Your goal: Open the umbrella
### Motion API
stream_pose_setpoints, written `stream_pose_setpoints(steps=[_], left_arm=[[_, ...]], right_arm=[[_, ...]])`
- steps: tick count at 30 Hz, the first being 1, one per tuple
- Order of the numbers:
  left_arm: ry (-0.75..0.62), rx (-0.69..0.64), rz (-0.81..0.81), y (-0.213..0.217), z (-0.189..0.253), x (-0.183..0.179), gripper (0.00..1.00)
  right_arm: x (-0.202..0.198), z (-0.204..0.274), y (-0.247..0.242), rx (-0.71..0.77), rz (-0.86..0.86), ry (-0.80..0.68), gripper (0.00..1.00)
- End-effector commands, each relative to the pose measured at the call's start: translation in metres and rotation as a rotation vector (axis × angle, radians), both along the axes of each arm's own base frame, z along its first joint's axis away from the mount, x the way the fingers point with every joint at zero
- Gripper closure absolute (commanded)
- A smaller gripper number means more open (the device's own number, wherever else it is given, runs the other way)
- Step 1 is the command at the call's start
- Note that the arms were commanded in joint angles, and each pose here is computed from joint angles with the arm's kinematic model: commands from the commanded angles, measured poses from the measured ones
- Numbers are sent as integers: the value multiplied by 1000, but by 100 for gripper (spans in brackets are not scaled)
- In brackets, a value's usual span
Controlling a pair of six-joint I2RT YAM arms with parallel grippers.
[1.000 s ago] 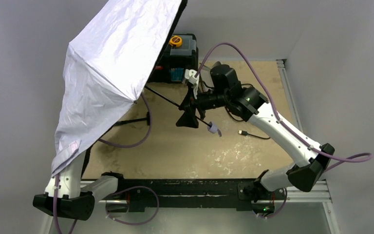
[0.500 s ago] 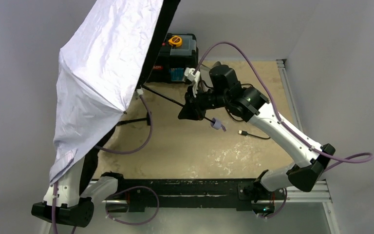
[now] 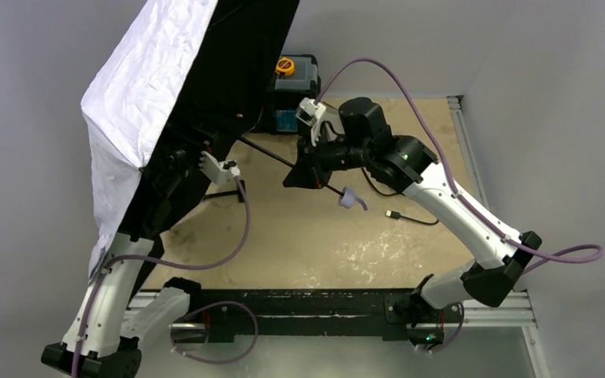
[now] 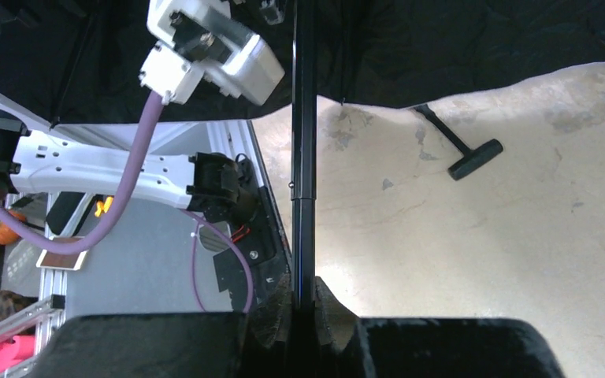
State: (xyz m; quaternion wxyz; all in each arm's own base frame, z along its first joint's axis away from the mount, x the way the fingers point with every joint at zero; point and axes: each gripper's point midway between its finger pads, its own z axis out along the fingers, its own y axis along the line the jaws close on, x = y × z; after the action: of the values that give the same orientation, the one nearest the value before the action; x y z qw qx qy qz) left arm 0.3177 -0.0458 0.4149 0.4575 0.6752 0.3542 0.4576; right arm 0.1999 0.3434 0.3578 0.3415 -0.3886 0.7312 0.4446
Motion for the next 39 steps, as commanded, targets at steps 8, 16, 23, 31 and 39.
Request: stream_pose_setpoints(steps=[8, 16, 23, 31, 39], left_arm=[[-190, -59, 336, 57, 35, 4, 36], [-161, -61, 372, 62, 31, 6, 69], [-137, -17, 219, 27, 23, 2, 84], [-99, -4, 6, -38, 18, -9, 82], [-42, -13, -65, -71, 10, -16, 71]], right_arm=[[7, 71, 0, 201, -37, -179, 100], [3, 71, 0, 205, -13, -180, 100], [3, 69, 1, 206, -6, -180, 100], [4, 70, 4, 208, -1, -185, 100], [4, 71, 2, 210, -4, -197, 100]])
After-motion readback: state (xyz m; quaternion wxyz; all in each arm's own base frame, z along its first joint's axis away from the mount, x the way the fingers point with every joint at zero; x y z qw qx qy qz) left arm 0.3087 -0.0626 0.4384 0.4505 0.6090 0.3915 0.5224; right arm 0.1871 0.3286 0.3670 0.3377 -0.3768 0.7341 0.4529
